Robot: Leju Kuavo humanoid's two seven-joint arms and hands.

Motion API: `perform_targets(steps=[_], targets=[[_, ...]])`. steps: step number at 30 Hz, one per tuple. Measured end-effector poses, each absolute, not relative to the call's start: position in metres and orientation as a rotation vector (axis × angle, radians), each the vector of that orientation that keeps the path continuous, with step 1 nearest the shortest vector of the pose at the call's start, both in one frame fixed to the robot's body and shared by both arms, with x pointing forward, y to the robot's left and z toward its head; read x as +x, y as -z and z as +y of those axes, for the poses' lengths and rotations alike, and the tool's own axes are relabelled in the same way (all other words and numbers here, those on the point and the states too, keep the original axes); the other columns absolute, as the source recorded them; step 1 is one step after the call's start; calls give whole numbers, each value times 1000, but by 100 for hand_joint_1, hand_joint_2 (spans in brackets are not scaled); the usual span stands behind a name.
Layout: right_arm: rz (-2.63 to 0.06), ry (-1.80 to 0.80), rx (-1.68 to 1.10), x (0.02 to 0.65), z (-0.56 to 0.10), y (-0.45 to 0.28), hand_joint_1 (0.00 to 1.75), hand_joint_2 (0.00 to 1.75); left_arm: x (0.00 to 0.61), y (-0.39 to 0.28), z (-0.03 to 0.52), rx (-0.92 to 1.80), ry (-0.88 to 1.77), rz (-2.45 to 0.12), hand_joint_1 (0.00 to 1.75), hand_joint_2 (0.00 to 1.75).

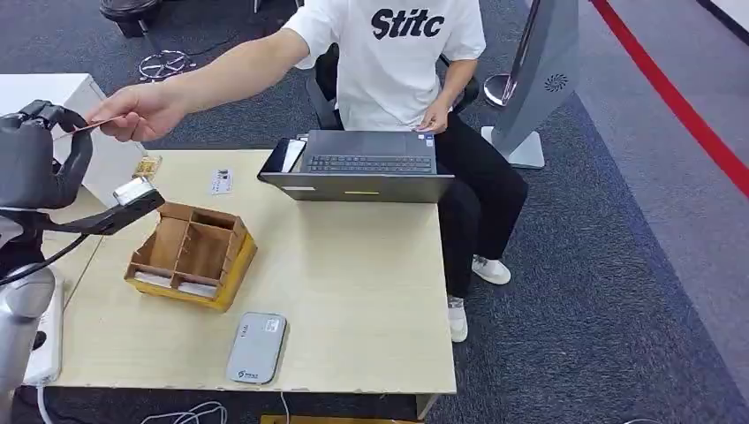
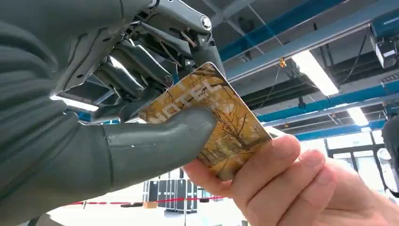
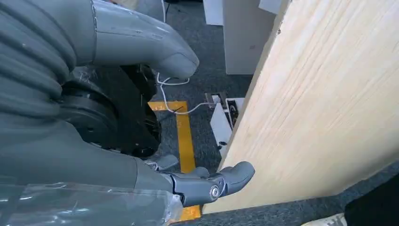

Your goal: Pass the card to the sensor for recognition and then transmit it.

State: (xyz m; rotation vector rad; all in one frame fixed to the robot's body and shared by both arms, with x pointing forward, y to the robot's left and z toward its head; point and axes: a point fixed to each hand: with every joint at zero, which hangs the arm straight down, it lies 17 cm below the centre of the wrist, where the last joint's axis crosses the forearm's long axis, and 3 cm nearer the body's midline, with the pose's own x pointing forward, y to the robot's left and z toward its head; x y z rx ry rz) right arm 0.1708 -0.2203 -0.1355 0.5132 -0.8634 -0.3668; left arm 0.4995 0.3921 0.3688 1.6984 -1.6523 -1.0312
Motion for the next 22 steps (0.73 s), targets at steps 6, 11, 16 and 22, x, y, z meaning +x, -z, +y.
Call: perform_targets(steps=[6,11,16,22], targets=[[-863,375,516,172,-219,136,0,175,497,-368,394,1713,1022,-1664,0,175],[-862,382,516,171,-218,136,0,175,481,-352,395,1621,942,-1745,0,175],[-849,397,516,163,-214,137,0,175,439,-340,390,1489,793,-1910,0,175],[-819,415,534,150,-203,129,0,175,359,-331,402,1175,394,-2120,0,175]])
